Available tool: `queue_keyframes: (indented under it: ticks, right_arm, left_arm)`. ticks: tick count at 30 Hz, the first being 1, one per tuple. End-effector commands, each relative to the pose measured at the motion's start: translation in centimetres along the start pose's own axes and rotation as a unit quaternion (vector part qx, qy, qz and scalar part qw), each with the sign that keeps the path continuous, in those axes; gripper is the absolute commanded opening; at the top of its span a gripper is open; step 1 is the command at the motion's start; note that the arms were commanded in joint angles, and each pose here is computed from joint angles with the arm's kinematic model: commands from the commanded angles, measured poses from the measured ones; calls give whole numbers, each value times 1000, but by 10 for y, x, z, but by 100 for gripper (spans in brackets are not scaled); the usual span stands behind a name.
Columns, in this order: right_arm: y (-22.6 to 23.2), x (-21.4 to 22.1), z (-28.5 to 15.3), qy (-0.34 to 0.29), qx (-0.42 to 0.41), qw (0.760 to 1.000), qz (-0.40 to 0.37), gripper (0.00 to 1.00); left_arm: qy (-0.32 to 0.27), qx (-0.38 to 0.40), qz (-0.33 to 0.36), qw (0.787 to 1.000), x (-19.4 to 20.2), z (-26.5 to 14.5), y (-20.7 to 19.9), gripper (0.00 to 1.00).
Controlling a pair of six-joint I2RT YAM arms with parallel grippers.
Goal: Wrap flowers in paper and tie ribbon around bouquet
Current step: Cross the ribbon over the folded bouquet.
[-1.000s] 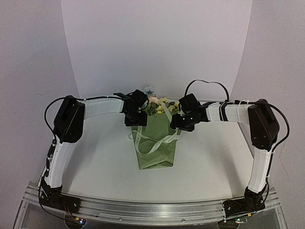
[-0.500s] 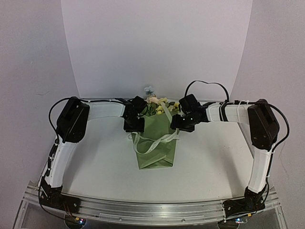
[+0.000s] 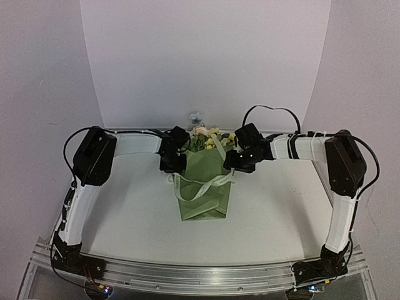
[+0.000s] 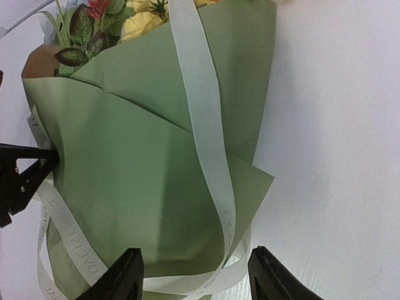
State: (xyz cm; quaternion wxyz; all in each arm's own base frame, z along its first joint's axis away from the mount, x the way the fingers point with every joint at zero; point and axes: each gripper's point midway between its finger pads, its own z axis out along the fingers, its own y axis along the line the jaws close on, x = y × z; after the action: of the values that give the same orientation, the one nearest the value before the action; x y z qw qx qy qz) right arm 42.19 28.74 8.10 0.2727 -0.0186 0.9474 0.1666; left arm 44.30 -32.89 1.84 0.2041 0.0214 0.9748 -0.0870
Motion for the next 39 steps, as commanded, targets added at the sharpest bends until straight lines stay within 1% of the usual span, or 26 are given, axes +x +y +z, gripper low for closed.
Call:
queue_keyframes:
  ticks: [1, 6, 11, 17, 23, 27, 35, 37, 39]
  right_arm:
    - [9, -17, -16, -27, -11, 1000, 0, 60]
    - [9, -20, -8, -28, -6, 1000, -8, 62]
    - [9, -21, 5, -19, -2, 1000, -10, 63]
    - [7, -22, 13, -15, -1, 1000, -6, 65]
    - [1, -27, 19, -14, 4, 1000, 1, 64]
    - [0, -28, 25, -12, 5, 1000, 5, 58]
    - [0, -26, 36, -3, 4, 1000, 8, 43]
    - [-2, -25, 38, 0, 7, 1000, 8, 38]
    - [-3, -24, 38, 1, 8, 1000, 9, 33]
  left_arm:
    - [-39, 16, -8, 999, -26, -25, -1, 16]
    - [-51, 17, -10, 999, -34, -35, 0, 7]
    - [-60, 20, -14, 998, -39, -43, 4, 2]
    - [-80, 30, -16, 996, -44, -58, 5, 3]
    - [-103, 45, -17, 994, -49, -70, 4, 4]
    - [-110, 50, -17, 993, -51, -73, 3, 4]
    - [-126, 66, -34, 989, -56, -81, 8, 4]
    - [-129, 71, -40, 988, -56, -84, 11, 6]
    - [-130, 79, -45, 987, -55, -85, 12, 11]
